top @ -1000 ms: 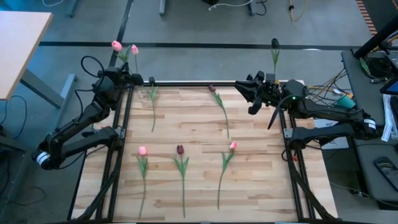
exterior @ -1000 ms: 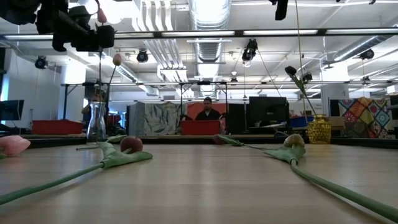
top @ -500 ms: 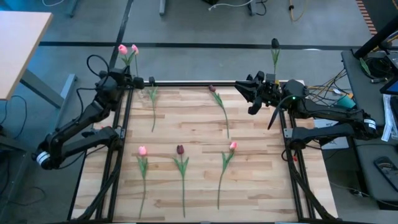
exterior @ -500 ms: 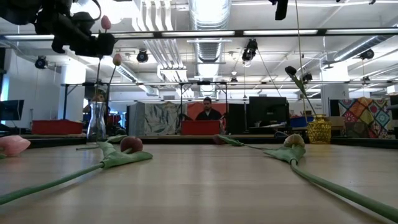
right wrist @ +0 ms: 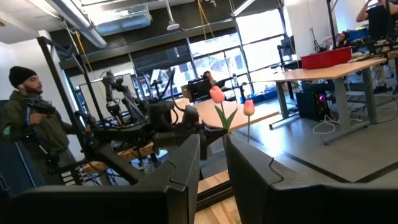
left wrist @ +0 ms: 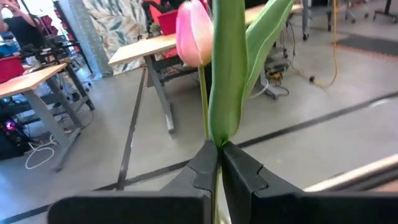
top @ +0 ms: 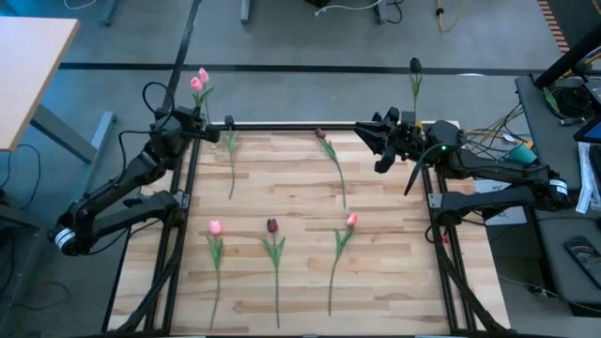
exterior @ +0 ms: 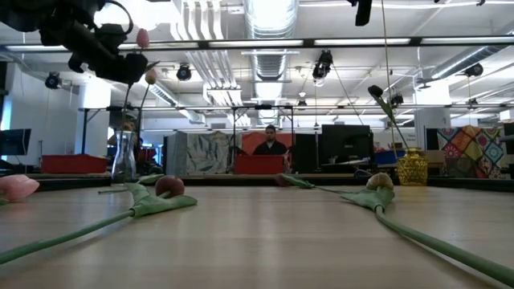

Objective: Sort flowers into vase by color
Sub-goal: Put the top right pink flower into the transparent vase

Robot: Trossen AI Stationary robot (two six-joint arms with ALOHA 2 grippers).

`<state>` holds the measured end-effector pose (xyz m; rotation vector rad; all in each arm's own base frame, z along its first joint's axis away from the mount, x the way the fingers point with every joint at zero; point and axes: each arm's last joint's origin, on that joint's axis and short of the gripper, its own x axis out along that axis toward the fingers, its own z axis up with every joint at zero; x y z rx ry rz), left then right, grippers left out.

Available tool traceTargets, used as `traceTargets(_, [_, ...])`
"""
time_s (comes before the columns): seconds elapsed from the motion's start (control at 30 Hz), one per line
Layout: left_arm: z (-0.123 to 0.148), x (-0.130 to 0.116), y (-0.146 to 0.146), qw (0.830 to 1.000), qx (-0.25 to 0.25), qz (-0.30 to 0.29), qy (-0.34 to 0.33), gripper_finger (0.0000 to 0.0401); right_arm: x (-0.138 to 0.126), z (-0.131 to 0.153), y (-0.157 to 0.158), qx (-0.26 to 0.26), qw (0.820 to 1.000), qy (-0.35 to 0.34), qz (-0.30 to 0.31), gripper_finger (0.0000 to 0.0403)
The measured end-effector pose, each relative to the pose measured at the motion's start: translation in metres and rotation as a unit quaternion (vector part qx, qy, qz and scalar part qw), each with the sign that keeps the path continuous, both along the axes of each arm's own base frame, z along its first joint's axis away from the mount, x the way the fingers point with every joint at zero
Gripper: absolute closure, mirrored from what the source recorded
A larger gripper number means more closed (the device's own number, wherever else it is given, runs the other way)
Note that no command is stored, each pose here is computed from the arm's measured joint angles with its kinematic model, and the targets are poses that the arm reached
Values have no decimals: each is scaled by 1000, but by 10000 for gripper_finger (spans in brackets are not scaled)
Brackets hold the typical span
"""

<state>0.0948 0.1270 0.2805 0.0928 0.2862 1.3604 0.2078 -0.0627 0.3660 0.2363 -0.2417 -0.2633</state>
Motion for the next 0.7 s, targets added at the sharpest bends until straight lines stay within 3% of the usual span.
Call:
traceTargets(0.33, [-5,-1,1,998,-25,21,49,401,0,0,0,0,1000,0,0,332])
traceTargets(0.53, [-8,-3,5,991,-22,109,71,401,0,0,0,2,1000,-1,1,332])
traceTargets(0.7, [-9,-5,5,986,-20,148,68,401,0,0,0,3,1000,-1,1,332])
